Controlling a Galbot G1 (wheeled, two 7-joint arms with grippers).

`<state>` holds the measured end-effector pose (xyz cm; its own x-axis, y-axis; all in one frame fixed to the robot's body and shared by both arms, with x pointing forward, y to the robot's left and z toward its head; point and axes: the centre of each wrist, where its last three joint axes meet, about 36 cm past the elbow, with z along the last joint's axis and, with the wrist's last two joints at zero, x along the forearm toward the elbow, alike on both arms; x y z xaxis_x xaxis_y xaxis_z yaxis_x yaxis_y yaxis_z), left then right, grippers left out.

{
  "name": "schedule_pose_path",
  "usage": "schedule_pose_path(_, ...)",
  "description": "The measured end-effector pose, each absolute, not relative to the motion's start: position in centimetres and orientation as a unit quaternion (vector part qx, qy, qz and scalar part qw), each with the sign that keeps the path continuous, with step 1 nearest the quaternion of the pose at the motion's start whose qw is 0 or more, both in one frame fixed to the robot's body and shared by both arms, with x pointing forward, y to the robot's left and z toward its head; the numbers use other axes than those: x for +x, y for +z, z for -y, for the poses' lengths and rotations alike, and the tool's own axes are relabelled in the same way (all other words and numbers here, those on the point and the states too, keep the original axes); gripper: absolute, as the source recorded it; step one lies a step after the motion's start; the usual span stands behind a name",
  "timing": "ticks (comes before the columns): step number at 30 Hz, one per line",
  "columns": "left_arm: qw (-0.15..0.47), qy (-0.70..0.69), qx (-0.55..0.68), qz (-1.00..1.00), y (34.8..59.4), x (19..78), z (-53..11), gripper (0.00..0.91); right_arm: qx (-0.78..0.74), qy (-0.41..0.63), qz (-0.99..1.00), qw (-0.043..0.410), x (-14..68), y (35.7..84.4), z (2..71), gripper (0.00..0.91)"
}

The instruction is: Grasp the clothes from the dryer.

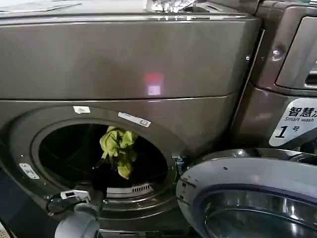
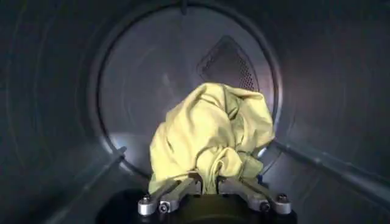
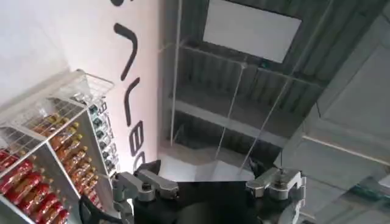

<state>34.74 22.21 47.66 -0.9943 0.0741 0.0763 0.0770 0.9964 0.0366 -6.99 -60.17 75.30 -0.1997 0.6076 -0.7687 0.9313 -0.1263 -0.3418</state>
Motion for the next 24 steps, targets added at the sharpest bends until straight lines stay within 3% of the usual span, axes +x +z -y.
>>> schedule_pose_path(24,0.043,-0.018,-0.035,0.998,47.8,33.6,-22.5,0.0,0.605,-0.441,-0.639,0.177,-7.2,75.3,60.2,0.907)
